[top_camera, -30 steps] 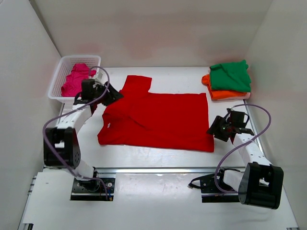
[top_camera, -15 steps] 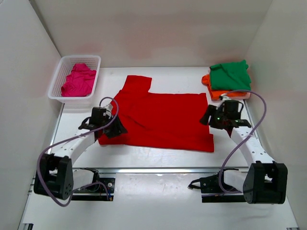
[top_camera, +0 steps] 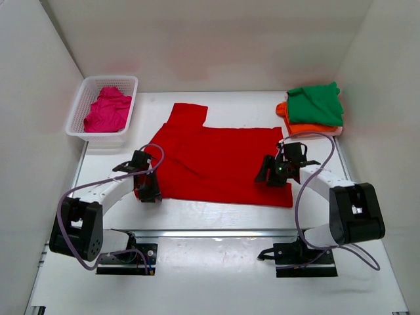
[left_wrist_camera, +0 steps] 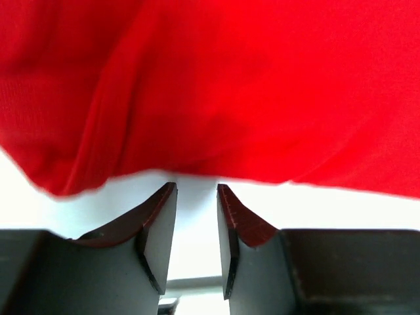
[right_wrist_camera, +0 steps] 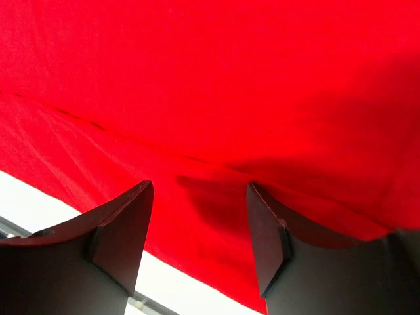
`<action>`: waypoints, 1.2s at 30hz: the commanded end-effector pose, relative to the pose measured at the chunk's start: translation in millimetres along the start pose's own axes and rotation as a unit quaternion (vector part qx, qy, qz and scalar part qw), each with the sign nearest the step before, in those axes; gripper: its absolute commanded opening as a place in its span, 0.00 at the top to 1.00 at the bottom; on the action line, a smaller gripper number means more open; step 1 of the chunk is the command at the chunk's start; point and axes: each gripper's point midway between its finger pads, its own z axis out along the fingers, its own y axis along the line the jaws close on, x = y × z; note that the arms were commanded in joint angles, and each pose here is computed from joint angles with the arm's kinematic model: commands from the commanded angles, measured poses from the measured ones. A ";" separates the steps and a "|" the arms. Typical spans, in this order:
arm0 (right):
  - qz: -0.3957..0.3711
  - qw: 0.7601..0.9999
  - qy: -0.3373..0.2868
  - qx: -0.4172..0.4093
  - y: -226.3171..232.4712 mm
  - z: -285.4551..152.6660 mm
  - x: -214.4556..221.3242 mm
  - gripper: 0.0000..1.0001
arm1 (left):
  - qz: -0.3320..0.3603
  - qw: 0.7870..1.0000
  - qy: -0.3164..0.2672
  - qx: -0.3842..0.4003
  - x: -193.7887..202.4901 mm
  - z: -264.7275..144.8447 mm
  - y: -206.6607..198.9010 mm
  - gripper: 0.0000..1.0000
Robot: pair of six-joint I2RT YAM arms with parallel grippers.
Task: Fold and stack the t-shirts
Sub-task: Fold the flattened tshirt in 1/3 of the way
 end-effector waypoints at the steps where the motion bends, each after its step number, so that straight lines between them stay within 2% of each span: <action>1: 0.000 1.000 0.005 0.023 -10.9 5.3 -14.4 0.43 | 0.031 0.998 0.039 -0.046 32.4 -9.8 19.3 0.58; 3: -0.005 0.998 0.037 0.041 -16.7 12.6 -10.8 0.44 | 0.037 0.998 0.033 -0.041 31.9 -18.8 12.4 0.59; 6: -0.017 0.997 0.057 0.045 -14.3 14.8 -6.7 0.44 | 0.035 0.997 0.061 -0.016 39.5 -33.2 8.9 0.60; 8: -0.020 0.997 0.056 0.046 -11.5 12.9 -0.9 0.43 | 0.047 0.996 0.068 -0.028 44.2 -39.7 16.3 0.60; 11: -0.033 0.999 0.019 0.037 -3.2 1.7 -20.9 0.43 | 0.049 0.998 0.039 0.001 33.2 -56.5 8.4 0.60; 15: -0.049 0.998 -0.022 0.034 9.5 -27.1 -60.2 0.42 | 0.033 0.996 -0.062 0.061 -25.2 -95.2 -21.7 0.57; 16: -0.075 0.995 -0.068 0.020 27.1 -45.3 -96.9 0.41 | 0.037 0.990 -0.104 0.091 -58.5 -109.2 -46.3 0.57; 18: -0.080 0.992 -0.092 0.018 31.9 -51.9 -113.5 0.41 | 0.042 0.986 -0.115 0.111 -74.9 -112.0 -61.2 0.56; 21: -0.078 0.989 -0.123 0.013 35.7 -56.1 -146.9 0.41 | 0.037 0.980 -0.137 0.142 -121.5 -107.9 -92.6 0.56; 22: -0.075 0.990 -0.116 0.015 33.2 -49.7 -151.6 0.41 | 0.034 0.977 -0.155 0.141 -142.7 -104.1 -99.4 0.55; 24: -0.082 0.990 -0.111 0.002 43.9 -42.9 -161.9 0.41 | 0.029 0.981 -0.155 0.115 -160.5 -84.8 -99.9 0.55; 28: -0.083 0.993 -0.078 -0.003 44.3 -4.4 -141.6 0.41 | 0.002 0.994 -0.086 0.074 -143.8 -16.1 -79.1 0.58; 29: -0.088 0.993 -0.076 -0.015 51.7 6.5 -137.5 0.41 | -0.003 0.997 -0.057 0.057 -124.1 5.1 -66.9 0.58; 30: -0.088 0.993 -0.074 -0.023 52.6 14.5 -132.5 0.41 | -0.004 0.996 -0.062 0.060 -122.7 12.3 -68.4 0.58; 31: -0.087 0.994 -0.057 -0.018 45.4 29.4 -122.3 0.42 | -0.003 0.999 -0.033 0.042 -98.2 32.2 -57.3 0.61; 36: -0.095 0.995 0.001 0.009 30.9 54.6 -85.2 0.42 | 0.015 0.999 0.012 -0.026 -51.2 44.4 -34.8 0.65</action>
